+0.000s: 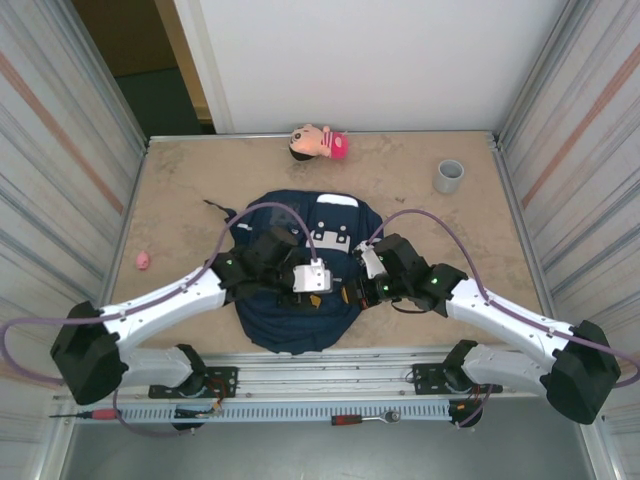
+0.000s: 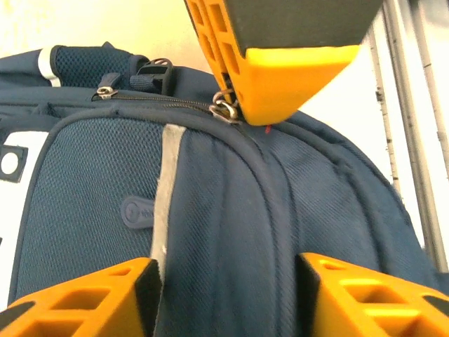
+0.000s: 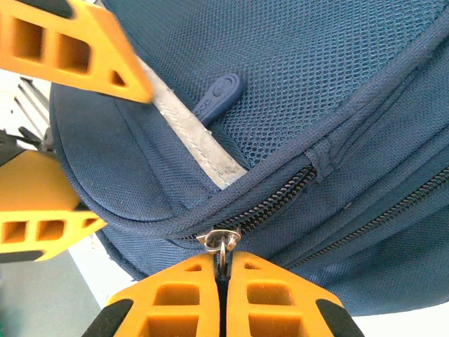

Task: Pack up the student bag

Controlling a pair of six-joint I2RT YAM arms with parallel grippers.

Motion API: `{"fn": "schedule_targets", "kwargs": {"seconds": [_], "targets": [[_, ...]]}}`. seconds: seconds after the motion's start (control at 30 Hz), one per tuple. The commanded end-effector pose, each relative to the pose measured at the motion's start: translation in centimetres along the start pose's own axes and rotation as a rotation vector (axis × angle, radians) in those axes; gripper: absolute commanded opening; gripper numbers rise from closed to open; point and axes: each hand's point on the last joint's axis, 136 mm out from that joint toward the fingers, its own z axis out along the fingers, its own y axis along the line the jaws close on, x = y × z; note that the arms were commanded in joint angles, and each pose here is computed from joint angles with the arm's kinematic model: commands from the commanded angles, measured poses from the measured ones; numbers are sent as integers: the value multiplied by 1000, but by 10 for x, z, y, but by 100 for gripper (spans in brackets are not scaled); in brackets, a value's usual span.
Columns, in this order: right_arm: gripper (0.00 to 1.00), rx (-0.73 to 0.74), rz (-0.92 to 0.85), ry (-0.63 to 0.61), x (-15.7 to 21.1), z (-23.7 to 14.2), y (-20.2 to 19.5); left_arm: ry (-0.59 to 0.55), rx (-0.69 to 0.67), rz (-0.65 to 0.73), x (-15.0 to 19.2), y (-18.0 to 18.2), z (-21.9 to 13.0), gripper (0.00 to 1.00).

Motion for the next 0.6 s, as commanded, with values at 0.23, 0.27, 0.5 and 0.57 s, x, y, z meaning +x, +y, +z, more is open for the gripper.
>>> {"fn": "schedule_targets", "kwargs": {"seconds": [0.23, 0.27, 0.5, 0.57], "targets": [[0, 12, 20, -42, -10, -13, -11, 4, -40, 38, 2, 2, 1, 6], [0, 36, 39, -52, -11, -15, -20, 8, -36, 55, 6, -2, -2, 5], [0, 146, 151, -107, -38, -21, -65, -68, 34, 108, 4, -27, -15, 4], [0, 155, 165, -121, -48, -16, -70, -98, 82, 114, -2, -36, -17, 5]]}}
